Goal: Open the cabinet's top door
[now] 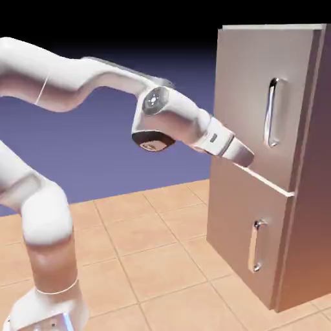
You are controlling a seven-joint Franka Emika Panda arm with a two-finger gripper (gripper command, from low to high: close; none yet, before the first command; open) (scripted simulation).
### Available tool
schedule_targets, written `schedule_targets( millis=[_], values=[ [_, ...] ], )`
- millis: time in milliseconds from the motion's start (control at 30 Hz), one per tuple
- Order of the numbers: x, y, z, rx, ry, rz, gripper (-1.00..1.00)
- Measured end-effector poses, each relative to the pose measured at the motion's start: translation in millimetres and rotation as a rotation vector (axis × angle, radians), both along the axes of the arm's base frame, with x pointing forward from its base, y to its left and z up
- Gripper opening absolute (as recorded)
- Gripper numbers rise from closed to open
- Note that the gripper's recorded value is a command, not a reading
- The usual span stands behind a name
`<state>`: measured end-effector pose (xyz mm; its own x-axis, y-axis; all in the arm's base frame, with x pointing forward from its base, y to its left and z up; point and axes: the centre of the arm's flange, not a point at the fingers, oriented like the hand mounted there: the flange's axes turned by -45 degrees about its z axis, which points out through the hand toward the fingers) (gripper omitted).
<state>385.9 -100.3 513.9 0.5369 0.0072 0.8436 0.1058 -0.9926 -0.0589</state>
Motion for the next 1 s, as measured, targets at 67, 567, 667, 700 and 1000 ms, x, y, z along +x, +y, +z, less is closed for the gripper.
schedule_targets(
  millis=[67, 567, 667, 700, 1000],
  values=[
    [-2, -6, 3, 0.007, -0.030, 0.006, 0.00],
    [-14, -39, 26, 0.027, -0.310, 0.011, 0.00],
    [-16, -44, 32, 0.022, -0.375, -0.001, 0.00],
    [-17, -45, 34, 0.019, -0.397, -0.006, 0.00],
    [-21, -53, 53, -0.012, -0.567, -0.066, 0.00]
  ],
)
